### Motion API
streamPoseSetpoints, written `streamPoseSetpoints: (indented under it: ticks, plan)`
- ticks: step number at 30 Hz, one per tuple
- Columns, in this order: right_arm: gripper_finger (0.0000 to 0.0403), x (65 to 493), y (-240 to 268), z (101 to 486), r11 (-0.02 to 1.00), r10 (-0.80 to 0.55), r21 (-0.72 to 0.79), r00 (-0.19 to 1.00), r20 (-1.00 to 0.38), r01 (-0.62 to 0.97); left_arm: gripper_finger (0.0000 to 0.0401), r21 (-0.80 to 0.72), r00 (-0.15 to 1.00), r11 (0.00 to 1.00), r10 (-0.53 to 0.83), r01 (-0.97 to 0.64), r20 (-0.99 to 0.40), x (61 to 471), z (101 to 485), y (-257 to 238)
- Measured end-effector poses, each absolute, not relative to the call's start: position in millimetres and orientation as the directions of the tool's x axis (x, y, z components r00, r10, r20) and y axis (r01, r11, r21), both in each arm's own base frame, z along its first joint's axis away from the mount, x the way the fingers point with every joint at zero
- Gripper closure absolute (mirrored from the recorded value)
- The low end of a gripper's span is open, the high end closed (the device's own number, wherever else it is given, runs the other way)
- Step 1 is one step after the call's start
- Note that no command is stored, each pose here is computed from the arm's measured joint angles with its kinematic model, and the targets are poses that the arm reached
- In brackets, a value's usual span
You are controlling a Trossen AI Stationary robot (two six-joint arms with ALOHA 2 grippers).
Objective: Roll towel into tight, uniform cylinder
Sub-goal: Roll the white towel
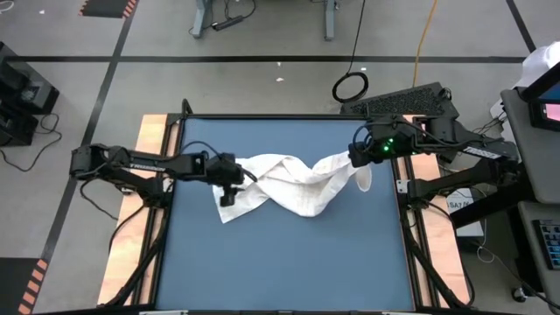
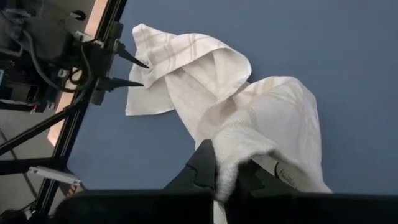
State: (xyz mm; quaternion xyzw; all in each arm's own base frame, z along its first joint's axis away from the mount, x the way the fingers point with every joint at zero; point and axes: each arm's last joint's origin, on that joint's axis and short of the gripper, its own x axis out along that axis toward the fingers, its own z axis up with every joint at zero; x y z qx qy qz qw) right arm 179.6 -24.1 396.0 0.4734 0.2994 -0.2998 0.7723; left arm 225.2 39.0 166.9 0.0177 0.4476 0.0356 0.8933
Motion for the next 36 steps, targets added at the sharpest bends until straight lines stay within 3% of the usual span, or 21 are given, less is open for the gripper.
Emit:
streamPoseSetpoints:
  ticks: [12, 19, 26, 31, 36]
  plan:
    - [0.0403, 203, -27, 384, 0.349, -0.172, 0.521, 0.6, -0.781, 0.779, 0.0195, 0.02, 0.583, 0.98, 0.133, -0.197, -0.802, 241, 150, 39]
    - [0.0403, 206, -27, 386, 0.334, -0.176, 0.554, 0.628, -0.758, 0.763, 0.0199, 0.186, 0.564, 0.946, 0.309, -0.266, -0.766, 245, 150, 37]
    - [0.0403, 207, -27, 387, 0.339, -0.178, 0.564, 0.64, -0.748, 0.753, 0.023, 0.09, 0.577, 0.96, 0.233, -0.265, -0.783, 246, 148, 33]
    - [0.0403, 207, -27, 387, 0.34, -0.176, 0.564, 0.64, -0.748, 0.752, 0.0232, 0.057, 0.624, 0.964, 0.214, -0.262, -0.751, 250, 160, 26]
    - [0.0403, 208, -27, 388, 0.352, -0.176, 0.563, 0.643, -0.745, 0.748, 0.0219, 0.081, 0.58, 0.97, 0.203, -0.231, -0.789, 250, 145, 18]
